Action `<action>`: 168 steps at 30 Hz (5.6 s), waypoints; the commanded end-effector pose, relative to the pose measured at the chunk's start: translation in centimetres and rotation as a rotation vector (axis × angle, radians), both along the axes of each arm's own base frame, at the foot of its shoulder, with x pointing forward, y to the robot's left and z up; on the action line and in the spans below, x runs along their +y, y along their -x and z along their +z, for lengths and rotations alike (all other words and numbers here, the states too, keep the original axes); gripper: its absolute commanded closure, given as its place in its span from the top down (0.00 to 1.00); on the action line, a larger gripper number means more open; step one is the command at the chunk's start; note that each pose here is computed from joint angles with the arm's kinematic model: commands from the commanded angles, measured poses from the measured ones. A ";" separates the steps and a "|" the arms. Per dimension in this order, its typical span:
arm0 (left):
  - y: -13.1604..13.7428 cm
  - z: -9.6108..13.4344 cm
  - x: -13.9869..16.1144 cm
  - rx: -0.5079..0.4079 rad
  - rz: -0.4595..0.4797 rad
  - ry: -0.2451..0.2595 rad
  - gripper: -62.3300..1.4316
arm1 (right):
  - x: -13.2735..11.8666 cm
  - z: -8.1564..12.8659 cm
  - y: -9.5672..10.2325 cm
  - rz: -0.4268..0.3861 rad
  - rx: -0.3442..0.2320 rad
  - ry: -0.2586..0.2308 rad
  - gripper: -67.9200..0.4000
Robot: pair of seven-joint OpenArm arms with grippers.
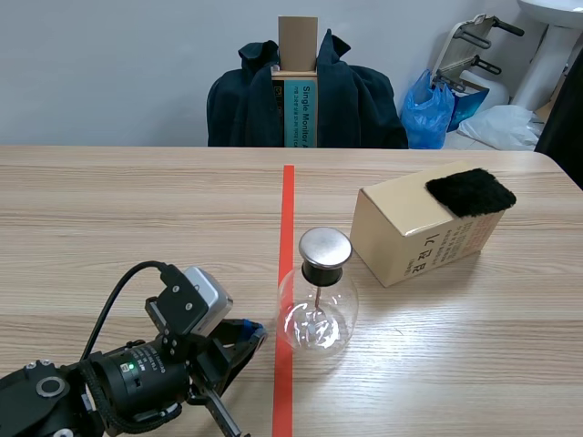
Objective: Do the electroscope experiment.
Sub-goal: 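Move the plate toward and away from the electroscope, then rub the plate on the fur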
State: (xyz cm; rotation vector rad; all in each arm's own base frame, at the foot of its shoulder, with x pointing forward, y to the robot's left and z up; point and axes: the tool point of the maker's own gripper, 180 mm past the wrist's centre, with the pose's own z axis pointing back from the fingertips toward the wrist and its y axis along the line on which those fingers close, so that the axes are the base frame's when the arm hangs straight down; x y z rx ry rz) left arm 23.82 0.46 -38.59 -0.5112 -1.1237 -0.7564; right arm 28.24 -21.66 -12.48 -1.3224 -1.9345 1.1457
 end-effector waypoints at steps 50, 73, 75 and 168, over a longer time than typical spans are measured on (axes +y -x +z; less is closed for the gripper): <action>6.5 11.6 2.4 -0.238 -0.093 0.034 1.00 | -4.2 -8.7 -6.3 -0.057 0.368 0.050 0.02; 6.3 11.7 2.4 -0.243 -0.093 0.030 1.00 | -1.4 -19.6 -7.0 -0.092 0.626 0.179 0.02; 6.3 11.7 2.4 -0.243 -0.093 0.030 1.00 | -1.5 -19.8 -7.0 -0.106 0.634 0.185 0.02; 6.3 11.6 2.4 -0.241 -0.092 0.027 1.00 | 0.9 -22.1 -4.3 0.069 0.704 0.303 0.02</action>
